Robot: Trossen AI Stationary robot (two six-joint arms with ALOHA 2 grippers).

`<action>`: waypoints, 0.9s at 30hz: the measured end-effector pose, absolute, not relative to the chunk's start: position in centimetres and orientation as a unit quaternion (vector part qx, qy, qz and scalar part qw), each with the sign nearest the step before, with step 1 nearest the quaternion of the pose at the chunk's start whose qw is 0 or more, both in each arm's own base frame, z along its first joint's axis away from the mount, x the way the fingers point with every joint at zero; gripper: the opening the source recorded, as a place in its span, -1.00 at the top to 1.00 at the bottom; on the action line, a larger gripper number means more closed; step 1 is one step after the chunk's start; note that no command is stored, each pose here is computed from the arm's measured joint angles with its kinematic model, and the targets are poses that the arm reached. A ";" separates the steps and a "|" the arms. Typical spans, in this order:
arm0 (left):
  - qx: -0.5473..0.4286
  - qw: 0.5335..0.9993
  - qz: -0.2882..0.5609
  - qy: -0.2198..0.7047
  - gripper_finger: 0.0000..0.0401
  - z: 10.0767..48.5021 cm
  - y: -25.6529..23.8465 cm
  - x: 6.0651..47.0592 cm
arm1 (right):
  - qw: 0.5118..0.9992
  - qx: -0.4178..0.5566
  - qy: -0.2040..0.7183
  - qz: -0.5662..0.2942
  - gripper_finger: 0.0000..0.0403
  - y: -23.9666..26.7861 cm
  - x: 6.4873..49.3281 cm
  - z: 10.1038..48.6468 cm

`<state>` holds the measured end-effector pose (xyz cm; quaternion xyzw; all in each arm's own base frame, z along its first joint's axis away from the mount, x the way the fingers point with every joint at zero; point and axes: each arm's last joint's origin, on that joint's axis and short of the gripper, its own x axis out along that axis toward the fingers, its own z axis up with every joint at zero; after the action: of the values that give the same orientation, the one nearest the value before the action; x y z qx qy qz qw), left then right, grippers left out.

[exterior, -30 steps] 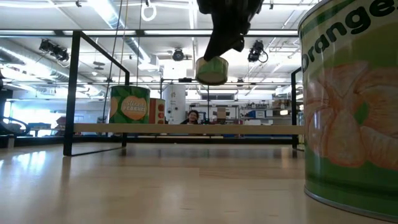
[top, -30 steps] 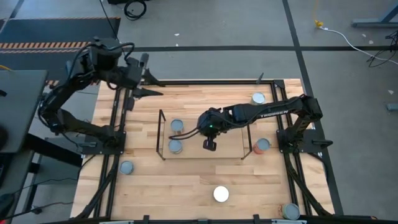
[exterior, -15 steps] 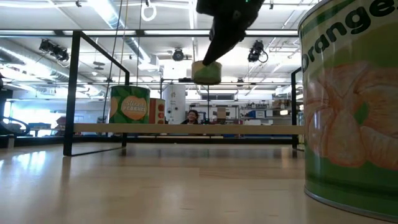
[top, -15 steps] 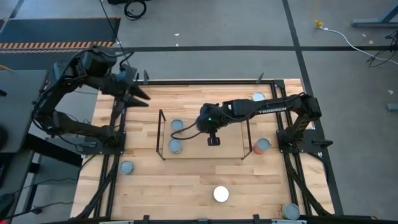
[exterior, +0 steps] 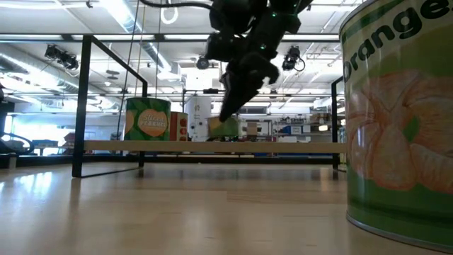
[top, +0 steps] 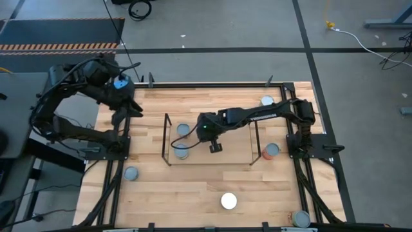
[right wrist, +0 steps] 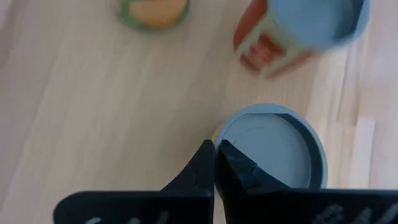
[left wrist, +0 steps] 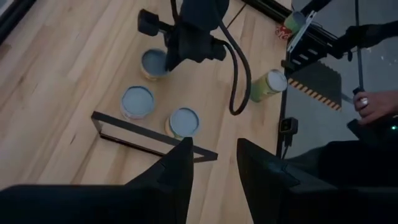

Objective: Pick and place cans onto a shelf
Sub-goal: Put the canned mushroom on the shelf

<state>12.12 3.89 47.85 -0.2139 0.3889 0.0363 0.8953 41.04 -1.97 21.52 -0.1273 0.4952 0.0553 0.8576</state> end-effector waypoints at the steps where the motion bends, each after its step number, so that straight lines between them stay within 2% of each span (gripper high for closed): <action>1: -0.213 0.896 0.039 0.388 0.36 47.9 3.9 12.0 | 0.863 -0.128 0.485 0.054 0.96 -2.0 41.3 21.5; 10: -0.218 0.899 0.052 0.376 0.36 48.2 3.4 11.0 | 0.856 -0.120 0.500 0.050 0.86 -1.9 41.9 19.8; 27: -0.164 0.916 0.032 0.363 0.36 48.5 2.9 9.7 | 0.853 -0.131 0.504 0.028 0.60 -1.6 41.8 20.2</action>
<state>9.74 2.94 48.47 -0.1644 0.3633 0.0318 0.9165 41.83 -1.62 20.16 -0.1312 0.5039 0.0281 0.8533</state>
